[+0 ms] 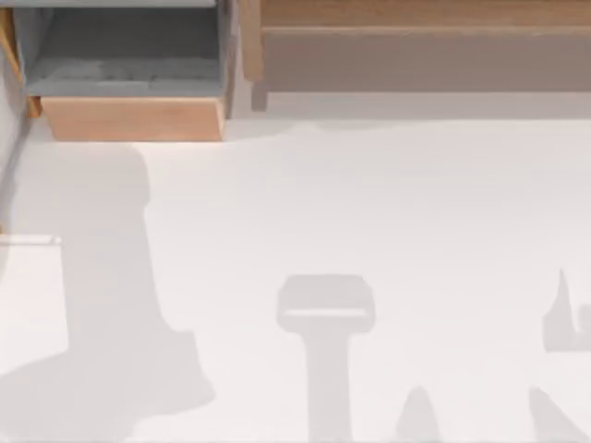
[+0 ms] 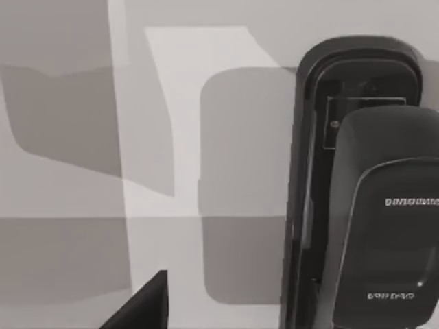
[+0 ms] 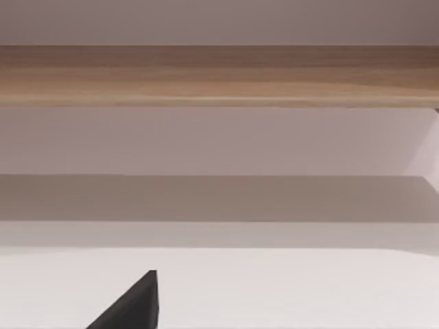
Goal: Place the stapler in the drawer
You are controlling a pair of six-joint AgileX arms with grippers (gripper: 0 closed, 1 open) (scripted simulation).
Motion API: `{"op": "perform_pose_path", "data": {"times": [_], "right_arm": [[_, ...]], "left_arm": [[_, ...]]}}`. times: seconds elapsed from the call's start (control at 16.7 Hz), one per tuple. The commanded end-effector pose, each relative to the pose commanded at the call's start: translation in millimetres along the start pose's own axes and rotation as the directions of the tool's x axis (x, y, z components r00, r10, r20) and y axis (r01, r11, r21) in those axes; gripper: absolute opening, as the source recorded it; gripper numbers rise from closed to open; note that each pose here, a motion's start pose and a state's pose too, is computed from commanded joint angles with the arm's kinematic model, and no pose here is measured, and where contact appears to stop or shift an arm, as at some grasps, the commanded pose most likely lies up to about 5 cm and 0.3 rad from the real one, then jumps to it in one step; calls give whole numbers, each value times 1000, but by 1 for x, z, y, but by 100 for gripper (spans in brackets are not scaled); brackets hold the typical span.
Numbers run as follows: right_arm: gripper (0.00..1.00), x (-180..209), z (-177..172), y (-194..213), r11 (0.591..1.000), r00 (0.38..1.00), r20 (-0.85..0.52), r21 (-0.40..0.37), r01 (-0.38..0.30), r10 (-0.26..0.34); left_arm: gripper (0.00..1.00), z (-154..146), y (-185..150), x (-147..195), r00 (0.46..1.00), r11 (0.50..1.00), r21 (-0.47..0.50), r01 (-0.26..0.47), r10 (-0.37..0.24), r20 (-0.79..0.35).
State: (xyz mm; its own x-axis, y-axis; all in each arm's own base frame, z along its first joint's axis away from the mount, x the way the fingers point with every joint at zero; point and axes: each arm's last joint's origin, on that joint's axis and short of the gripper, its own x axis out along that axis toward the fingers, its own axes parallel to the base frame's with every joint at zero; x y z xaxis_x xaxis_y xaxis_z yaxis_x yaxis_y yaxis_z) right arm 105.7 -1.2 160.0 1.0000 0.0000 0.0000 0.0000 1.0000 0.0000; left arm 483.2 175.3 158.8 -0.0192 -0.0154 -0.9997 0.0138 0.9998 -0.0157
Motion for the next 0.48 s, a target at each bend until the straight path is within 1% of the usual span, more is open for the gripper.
{"op": "perform_pose_path", "data": {"times": [0.12,0.24,0.36,0.48], "right_arm": [[100,0,0,0,1000,1000,0,0,0,0],[100,0,0,0,1000,1000,0,0,0,0],[100,0,0,0,1000,1000,0,0,0,0],[100,0,0,0,1000,1000,0,0,0,0]], "left_arm": [[100,1,-2,0,1000,1000,3,0,0,0],[100,-2,0,-8,1000,1000,11,2,-2,11],[100,-7,3,-27,999,999,40,5,-7,48],[100,-13,7,-52,993,996,88,-1,-9,114]]}}
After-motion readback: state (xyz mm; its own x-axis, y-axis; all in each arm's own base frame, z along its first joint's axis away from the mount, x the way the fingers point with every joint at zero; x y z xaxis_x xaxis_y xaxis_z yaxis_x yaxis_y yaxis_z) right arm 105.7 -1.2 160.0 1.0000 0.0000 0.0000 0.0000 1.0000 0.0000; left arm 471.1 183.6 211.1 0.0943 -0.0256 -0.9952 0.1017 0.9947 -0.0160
